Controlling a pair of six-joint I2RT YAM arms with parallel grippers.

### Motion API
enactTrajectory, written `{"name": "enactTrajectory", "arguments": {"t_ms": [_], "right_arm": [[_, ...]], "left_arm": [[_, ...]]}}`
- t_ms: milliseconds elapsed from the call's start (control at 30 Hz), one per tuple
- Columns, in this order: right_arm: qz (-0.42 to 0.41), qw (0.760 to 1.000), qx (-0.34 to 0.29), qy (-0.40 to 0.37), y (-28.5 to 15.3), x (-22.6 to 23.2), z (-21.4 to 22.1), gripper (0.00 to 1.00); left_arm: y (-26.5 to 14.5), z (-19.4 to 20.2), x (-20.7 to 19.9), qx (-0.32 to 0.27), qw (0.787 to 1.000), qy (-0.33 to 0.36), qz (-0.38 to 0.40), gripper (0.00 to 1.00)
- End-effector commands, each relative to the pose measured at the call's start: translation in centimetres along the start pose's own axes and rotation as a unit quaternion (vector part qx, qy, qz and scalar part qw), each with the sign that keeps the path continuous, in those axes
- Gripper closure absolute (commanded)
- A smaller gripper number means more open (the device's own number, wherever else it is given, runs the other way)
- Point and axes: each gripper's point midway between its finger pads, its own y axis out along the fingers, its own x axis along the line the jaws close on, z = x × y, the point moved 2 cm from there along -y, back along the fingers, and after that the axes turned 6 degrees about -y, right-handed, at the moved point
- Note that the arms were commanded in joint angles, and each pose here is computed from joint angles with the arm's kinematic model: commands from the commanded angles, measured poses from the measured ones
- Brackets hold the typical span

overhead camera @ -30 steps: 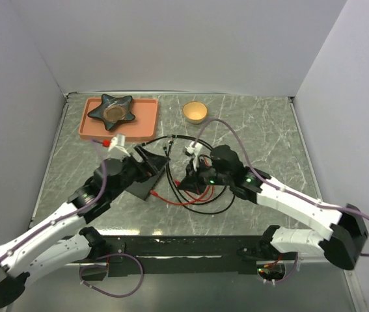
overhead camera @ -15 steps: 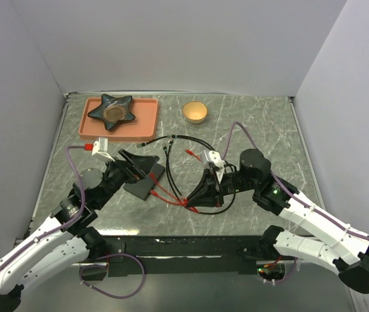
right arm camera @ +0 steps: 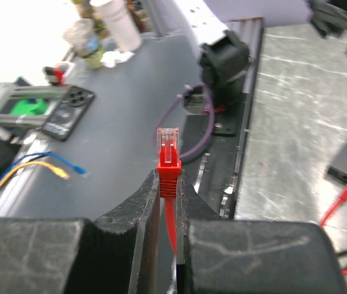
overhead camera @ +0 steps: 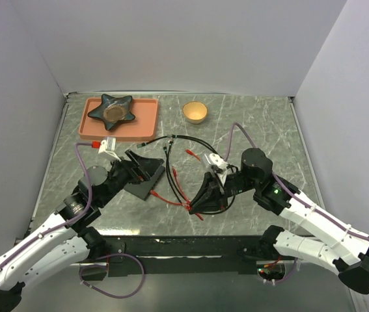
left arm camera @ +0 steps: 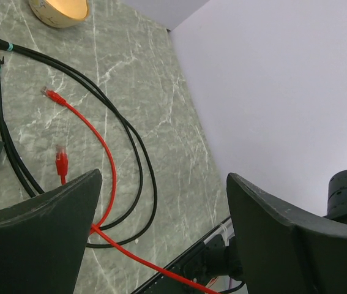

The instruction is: Insert the plug into the switch port

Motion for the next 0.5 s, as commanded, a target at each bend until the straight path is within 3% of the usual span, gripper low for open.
{"name": "enactTrajectory", "arguments": {"t_ms": [0,367,467], "right_arm": [[-0.061,0.995,-0.046,-0.069,-0.9,3.1,-4.3,1.0],[-0.064,0.993,-0.052,-0.082,-1.3,3.9,-5.1,1.0],[-0.026,0.996,-0.05,-0.075,-1.2,2.8,-5.1,1.0]], "left_arm": [[-0.4,-0.7,-1.0,-0.015,0.999,0.013,0.027,0.11],[0.3,0.0,-0.3,0.002,1.0,0.027,0.009,0.12],[0.3,0.0,-0.1,0.002,1.0,0.029,0.004,0.12]]}}
